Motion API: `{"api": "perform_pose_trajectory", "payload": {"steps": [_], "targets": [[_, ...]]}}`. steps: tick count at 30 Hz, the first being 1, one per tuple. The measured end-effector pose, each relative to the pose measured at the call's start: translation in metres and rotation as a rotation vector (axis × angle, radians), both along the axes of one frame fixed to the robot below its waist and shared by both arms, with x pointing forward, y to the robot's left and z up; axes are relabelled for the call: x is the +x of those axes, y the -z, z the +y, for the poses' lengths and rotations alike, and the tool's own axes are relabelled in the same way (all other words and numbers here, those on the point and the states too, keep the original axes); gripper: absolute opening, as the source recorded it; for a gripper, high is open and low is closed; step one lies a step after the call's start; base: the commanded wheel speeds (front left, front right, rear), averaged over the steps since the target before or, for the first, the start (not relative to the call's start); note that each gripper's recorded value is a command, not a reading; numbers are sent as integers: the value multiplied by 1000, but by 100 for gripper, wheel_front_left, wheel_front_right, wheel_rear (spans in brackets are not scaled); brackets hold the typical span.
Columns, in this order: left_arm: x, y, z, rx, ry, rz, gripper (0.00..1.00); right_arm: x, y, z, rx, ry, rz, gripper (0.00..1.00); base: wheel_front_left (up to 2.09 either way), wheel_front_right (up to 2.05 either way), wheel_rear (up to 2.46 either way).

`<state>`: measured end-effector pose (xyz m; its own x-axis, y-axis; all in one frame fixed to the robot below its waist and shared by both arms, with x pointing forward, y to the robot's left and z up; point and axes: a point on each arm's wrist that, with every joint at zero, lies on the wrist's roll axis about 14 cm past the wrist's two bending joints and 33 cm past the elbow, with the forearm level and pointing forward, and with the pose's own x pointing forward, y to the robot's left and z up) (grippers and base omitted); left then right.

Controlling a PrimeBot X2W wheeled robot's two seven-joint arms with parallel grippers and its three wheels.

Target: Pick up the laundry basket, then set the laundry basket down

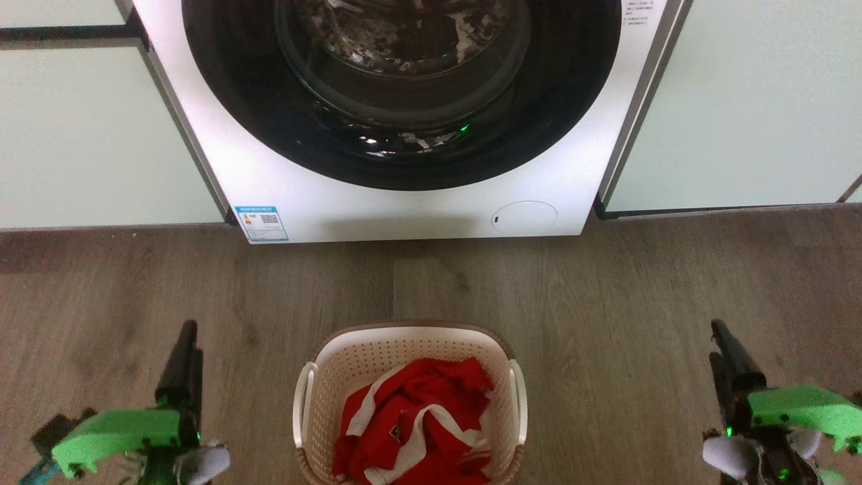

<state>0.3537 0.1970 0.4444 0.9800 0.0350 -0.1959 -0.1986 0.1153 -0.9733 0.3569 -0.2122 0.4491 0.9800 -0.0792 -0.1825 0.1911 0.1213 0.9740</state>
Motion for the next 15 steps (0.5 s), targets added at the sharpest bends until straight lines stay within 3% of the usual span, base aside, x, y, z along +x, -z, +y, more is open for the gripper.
{"api": "perform_pose_trajectory", "payload": {"steps": [15], "targets": [[15,-32,3,276,18,-59,100,18,-32,2,-284,-39,-75,100,0,0,0]]}}
